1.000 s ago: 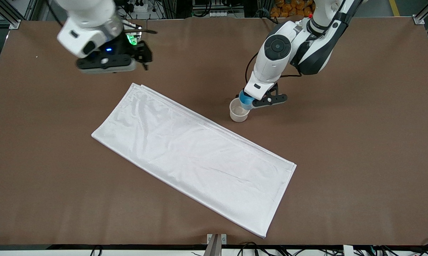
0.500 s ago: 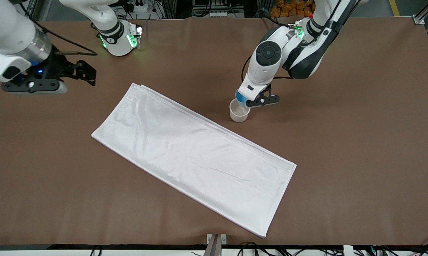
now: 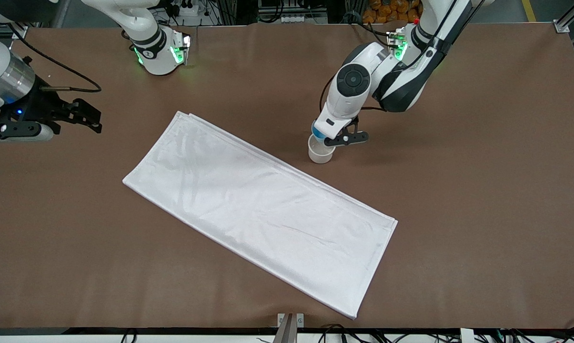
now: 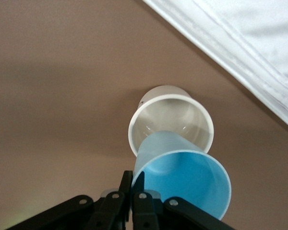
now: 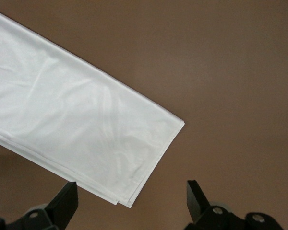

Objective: Place blue cup into white mug on table

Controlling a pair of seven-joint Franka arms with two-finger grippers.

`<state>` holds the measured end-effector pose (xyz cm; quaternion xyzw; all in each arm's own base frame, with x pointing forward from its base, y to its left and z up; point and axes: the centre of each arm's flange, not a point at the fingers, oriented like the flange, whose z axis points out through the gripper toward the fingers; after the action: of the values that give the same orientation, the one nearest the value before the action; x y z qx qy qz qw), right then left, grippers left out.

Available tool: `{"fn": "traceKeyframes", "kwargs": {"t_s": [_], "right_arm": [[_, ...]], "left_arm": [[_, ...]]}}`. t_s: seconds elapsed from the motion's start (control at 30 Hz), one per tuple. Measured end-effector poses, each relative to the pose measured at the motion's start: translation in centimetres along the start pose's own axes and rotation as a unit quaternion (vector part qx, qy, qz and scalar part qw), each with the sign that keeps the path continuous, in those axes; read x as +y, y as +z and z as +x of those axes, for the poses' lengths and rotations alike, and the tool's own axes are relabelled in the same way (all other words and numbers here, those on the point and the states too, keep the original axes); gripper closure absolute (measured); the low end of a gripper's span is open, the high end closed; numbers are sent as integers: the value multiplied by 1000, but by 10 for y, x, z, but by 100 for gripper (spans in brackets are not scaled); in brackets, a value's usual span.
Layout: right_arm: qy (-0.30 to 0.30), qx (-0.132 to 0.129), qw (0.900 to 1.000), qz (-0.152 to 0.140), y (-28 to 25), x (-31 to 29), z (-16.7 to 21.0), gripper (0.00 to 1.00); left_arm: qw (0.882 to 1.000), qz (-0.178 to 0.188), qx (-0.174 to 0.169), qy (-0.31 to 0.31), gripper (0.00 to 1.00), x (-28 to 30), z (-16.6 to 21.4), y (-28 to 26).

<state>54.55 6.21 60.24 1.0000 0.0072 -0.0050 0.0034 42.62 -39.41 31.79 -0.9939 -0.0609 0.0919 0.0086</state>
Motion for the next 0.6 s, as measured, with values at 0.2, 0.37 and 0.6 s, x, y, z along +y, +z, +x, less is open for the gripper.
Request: {"fn": "traceKeyframes", "kwargs": {"t_s": [0.2, 0.37, 0.6], "right_arm": [[0, 2, 1000, -1, 4, 3, -4, 0], [0, 3, 1000, -1, 4, 3, -5, 0], [0, 7, 1000, -1, 4, 2, -4, 0]], "left_arm": [[1000, 1, -2, 1, 96, 6, 12, 8], [1000, -3, -7, -2, 96, 8, 21, 12], [1000, -1, 14, 1, 67, 4, 37, 2]]}}
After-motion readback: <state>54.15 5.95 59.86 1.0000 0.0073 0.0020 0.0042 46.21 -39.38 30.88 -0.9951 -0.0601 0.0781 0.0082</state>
